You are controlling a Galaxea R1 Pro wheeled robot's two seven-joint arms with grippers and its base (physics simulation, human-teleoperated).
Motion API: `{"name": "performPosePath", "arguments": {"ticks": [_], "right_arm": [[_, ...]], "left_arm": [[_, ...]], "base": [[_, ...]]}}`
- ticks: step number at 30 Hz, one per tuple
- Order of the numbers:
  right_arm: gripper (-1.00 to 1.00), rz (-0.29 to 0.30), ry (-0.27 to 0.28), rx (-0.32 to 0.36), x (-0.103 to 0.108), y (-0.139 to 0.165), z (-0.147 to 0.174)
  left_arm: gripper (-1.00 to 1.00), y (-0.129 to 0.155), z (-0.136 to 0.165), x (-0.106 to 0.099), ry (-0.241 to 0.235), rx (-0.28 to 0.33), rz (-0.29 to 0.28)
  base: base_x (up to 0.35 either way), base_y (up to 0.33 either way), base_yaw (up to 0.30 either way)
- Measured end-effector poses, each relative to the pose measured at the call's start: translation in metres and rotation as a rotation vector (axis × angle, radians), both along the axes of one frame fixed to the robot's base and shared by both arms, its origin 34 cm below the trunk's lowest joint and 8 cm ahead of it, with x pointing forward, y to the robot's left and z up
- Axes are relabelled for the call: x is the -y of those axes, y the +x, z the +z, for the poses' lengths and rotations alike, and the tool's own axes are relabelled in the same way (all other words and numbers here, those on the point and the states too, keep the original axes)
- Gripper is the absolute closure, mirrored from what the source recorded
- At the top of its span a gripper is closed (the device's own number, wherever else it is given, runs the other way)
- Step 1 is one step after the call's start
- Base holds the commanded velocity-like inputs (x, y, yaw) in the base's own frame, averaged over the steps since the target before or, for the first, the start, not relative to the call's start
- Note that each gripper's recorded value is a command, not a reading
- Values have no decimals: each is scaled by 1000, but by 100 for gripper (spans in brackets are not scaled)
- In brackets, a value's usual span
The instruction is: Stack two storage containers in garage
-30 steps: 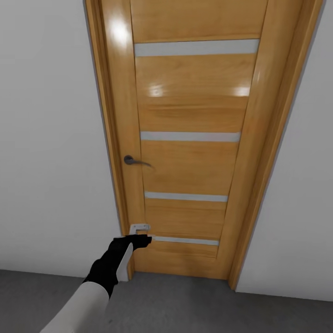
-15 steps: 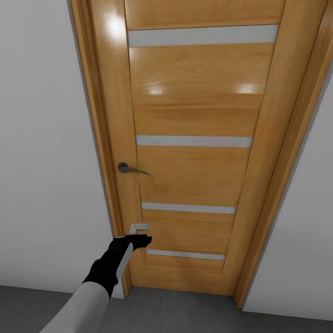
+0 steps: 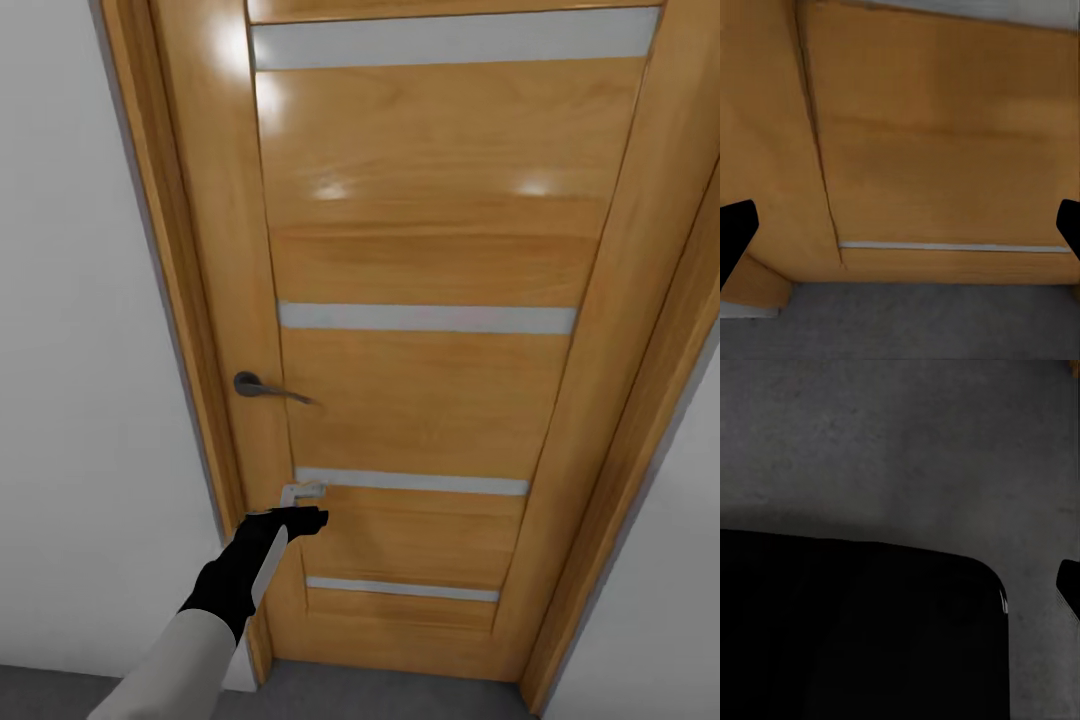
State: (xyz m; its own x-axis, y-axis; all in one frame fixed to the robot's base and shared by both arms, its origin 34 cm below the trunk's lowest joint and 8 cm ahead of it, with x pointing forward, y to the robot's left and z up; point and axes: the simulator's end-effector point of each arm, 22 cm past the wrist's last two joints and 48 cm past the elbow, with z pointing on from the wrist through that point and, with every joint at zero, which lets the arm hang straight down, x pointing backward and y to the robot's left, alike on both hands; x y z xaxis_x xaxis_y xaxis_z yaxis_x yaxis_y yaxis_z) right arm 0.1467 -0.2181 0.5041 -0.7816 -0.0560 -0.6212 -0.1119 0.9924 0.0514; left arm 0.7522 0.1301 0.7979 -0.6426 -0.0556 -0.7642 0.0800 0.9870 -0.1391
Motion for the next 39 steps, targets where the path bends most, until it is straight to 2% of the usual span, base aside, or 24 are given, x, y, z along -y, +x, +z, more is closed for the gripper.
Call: {"name": "performPosePath", "arguments": {"ticks": [20, 30, 39], "right_arm": [[-100, 0, 0, 2, 0, 1, 0], [-100, -1, -1, 2, 0, 1, 0], [-100, -1, -1, 2, 0, 1, 0]], "left_arm": [[-100, 0, 1, 2, -11, 1, 1], [-100, 1, 1, 0, -3, 8, 2], [-100, 1, 2, 1, -7, 12, 3]], "base": [[327, 0, -32], [84, 0, 0], [303, 0, 0]]}}
